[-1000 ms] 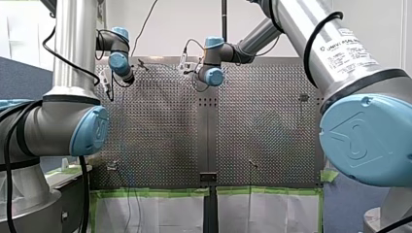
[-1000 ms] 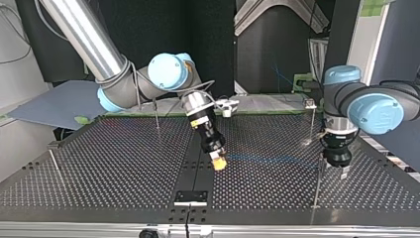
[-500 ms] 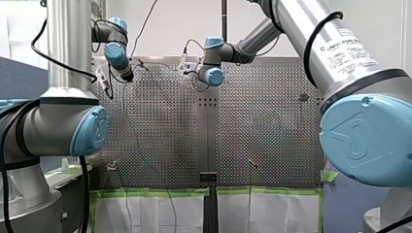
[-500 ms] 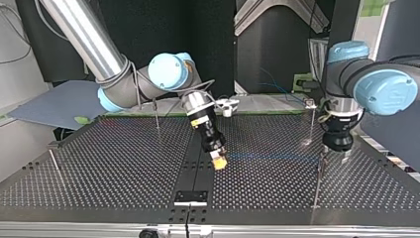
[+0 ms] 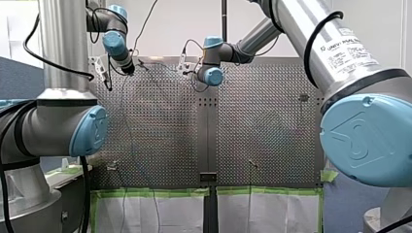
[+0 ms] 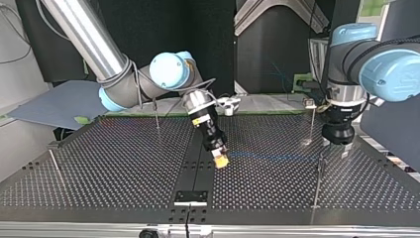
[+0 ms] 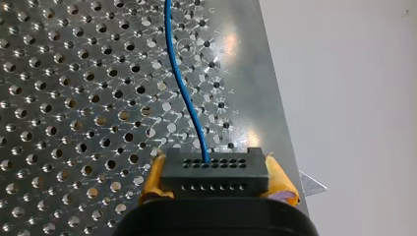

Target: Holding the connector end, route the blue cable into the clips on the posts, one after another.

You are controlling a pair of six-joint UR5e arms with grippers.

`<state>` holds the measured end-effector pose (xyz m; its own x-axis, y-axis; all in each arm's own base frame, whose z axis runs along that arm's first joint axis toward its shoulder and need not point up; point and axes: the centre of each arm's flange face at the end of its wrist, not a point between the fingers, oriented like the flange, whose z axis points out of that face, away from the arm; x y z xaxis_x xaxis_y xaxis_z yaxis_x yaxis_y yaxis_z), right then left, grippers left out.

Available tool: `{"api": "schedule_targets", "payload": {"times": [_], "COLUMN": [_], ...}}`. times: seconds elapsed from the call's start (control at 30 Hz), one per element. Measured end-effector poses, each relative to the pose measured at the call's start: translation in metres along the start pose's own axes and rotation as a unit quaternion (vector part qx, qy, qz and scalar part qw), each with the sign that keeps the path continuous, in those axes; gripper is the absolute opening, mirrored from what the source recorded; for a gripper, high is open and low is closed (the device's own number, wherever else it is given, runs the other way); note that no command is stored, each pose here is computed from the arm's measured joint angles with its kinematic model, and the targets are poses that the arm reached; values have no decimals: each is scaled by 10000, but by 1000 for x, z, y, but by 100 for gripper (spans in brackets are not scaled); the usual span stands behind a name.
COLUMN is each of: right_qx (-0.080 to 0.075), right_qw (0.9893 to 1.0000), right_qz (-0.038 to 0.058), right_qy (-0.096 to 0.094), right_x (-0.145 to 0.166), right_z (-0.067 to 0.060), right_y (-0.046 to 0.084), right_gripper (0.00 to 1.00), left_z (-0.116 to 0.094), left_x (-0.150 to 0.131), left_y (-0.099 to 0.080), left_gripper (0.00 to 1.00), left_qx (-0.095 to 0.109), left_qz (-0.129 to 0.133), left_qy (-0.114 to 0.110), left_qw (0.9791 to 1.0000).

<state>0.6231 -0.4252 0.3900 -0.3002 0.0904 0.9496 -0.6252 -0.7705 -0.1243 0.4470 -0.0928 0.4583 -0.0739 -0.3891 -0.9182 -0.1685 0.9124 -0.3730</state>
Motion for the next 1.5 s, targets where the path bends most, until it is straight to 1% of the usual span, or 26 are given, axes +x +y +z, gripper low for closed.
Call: {"api": "schedule_targets", "payload": {"times": [0.1,0.3,0.43,0.6,0.83,0.9,1.07,1.23,1.37,1.5], "right_qx": [-5,-12,-19,-23,-23,-22,-24,-23,-26,-30], "right_qw": [10000,10000,10000,10000,10000,10000,10000,10000,10000,9999], "right_qz": [3,7,10,13,14,14,14,15,16,28], "right_qy": [-26,-41,-51,-68,-79,-80,-85,-89,-90,-92], "right_x": [0,-1,-1,-2,-2,-2,-2,-2,-2,-3], "right_z": [-1,-1,-1,-1,-2,-2,-2,-2,-2,-2], "right_y": [0,0,0,0,0,0,0,0,0,0], "right_gripper": [0,0,0,0,0,0,0,0,0,0], "left_z": [-9,-30,-41,-47,-48,-48,-48,-42,-39,-38], "left_x": [-4,-15,-17,-16,-12,-12,-10,0,5,5], "left_y": [-6,-20,-28,-35,-43,-44,-45,-44,-46,-48], "left_gripper": [100,100,100,100,100,100,100,100,100,100], "left_qx": [65,237,323,405,496,484,356,255,255,260], "left_qz": [39,90,167,289,564,645,891,1131,1281,1374], "left_qy": [-22,-137,-150,-138,-173,-197,-247,-161,-121,-173], "left_qw": [10000,9996,9992,9987,9970,9966,9951,9931,9914,9900]}}
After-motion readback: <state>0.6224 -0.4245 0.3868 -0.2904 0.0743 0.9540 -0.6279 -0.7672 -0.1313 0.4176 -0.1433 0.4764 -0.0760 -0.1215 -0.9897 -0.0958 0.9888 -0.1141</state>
